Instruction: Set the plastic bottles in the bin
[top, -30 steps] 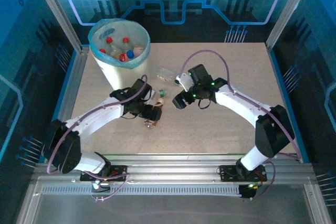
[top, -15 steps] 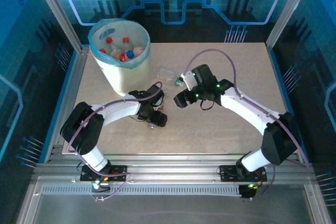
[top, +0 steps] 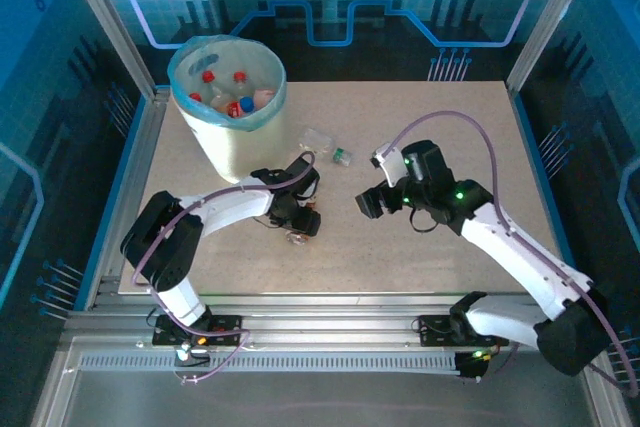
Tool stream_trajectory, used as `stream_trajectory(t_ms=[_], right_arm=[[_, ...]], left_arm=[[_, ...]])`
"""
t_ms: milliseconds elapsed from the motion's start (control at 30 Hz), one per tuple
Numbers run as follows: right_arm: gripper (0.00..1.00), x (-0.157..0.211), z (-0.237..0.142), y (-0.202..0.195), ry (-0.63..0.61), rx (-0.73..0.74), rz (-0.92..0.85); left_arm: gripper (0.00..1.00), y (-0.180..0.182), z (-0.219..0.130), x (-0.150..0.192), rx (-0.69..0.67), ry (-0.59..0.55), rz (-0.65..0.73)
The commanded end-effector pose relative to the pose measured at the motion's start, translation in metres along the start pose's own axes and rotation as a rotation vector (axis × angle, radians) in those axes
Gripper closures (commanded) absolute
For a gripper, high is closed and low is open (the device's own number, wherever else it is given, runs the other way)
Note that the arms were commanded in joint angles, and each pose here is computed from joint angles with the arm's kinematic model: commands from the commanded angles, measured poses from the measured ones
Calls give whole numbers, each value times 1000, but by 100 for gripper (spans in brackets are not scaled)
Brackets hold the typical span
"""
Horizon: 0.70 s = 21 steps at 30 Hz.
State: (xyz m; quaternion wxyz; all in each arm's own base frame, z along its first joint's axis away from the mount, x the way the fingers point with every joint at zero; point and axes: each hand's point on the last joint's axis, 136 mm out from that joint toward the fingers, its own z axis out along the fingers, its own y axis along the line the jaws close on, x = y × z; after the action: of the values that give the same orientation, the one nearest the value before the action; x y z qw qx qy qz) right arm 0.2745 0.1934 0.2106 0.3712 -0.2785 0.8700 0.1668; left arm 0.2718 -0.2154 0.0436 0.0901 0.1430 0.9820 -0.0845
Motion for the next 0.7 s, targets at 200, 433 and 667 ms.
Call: stream_trajectory(t_ms=[200,433,667], right_arm=[[8,-1,-23,-3,-47,31,26],[9,-17,-35,6,-93,-10,28],[13,-61,-64,23,-242,-70,46]], left_arm=[[46,-4,-28,2,-15,-31,15],[46,-26,-84,-6,119,-168,48],[46,-56,-181,-15,307,-389,126]])
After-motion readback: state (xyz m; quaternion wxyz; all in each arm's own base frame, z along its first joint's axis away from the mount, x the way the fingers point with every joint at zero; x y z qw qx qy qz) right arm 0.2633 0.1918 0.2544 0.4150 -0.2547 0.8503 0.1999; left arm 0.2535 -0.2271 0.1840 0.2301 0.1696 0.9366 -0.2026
